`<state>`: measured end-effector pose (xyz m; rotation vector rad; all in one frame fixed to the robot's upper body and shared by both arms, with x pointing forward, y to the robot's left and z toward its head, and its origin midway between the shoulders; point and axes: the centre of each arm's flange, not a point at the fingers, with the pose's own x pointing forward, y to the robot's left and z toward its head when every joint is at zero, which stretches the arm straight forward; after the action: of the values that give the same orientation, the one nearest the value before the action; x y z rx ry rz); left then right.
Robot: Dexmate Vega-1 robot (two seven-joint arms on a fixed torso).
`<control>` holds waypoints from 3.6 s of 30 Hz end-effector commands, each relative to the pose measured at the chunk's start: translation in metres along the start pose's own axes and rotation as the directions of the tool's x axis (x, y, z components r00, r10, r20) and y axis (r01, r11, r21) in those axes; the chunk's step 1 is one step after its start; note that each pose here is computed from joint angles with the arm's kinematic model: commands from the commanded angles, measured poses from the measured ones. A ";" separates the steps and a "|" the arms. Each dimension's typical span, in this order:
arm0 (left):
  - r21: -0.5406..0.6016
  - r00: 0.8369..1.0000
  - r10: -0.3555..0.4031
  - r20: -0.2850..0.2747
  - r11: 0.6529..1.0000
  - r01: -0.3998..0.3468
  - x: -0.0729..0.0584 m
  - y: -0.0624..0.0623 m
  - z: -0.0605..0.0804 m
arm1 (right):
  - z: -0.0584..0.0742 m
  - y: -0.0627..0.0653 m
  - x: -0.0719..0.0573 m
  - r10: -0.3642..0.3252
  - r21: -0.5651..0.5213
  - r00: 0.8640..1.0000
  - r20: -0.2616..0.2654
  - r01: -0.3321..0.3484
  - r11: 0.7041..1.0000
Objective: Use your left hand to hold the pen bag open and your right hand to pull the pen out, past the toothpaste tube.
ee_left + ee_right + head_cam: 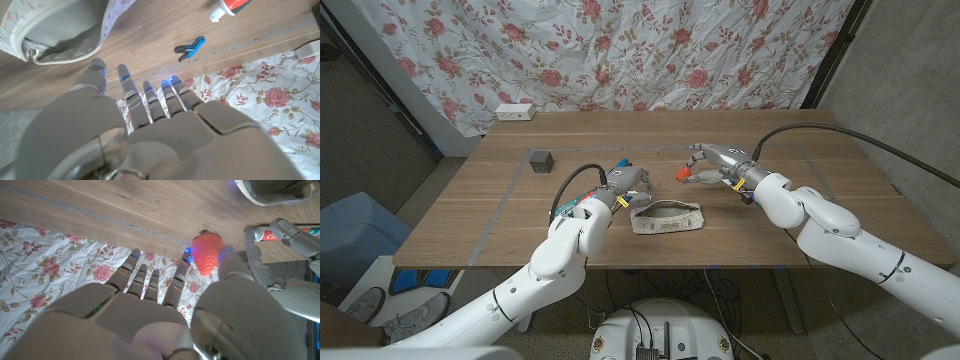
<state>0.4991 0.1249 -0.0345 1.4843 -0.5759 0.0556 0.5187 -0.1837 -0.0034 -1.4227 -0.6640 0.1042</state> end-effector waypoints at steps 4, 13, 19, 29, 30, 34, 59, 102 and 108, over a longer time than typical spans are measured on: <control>-0.070 0.999 0.034 0.023 0.997 -0.032 0.008 0.008 -0.022 | -0.013 -0.010 0.012 -0.011 -0.006 0.999 -0.046 0.011 1.000; -0.127 0.998 0.057 0.009 0.990 -0.055 0.005 0.008 -0.031 | -0.021 -0.013 0.021 -0.012 -0.021 0.998 -0.067 0.011 1.000; -0.155 0.997 0.073 -0.001 0.985 -0.072 0.006 0.008 -0.036 | -0.026 -0.014 0.025 -0.012 -0.036 0.996 -0.085 0.009 0.999; -0.186 0.994 0.110 -0.001 0.976 -0.109 0.011 0.011 -0.044 | -0.034 -0.015 0.031 0.002 -0.057 0.992 -0.123 -0.009 0.998; -0.195 0.994 0.113 -0.008 0.974 -0.113 0.012 0.012 -0.045 | -0.034 -0.016 0.032 0.003 -0.059 0.992 -0.127 -0.011 0.998; -0.193 0.993 0.121 -0.007 0.974 -0.120 0.013 0.013 -0.049 | -0.039 -0.014 0.036 0.015 -0.053 0.990 -0.137 -0.022 0.998; -0.333 0.981 0.179 -0.073 0.923 -0.194 0.028 0.014 -0.078 | -0.050 0.013 0.058 0.038 -0.083 0.990 -0.138 -0.050 0.995; -0.640 0.932 0.230 -0.282 0.678 -0.361 0.030 -0.013 -0.141 | -0.043 0.052 0.081 0.083 -0.136 0.981 -0.178 -0.108 0.985; -0.694 0.915 0.237 -0.325 0.598 -0.401 0.028 -0.022 -0.156 | -0.041 0.056 0.082 0.092 -0.139 0.977 -0.193 -0.120 0.983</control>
<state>0.5731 0.2412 -0.0285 0.6742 -0.6087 0.1932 0.6193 -0.1776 -0.0205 -1.5785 -0.4803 0.0092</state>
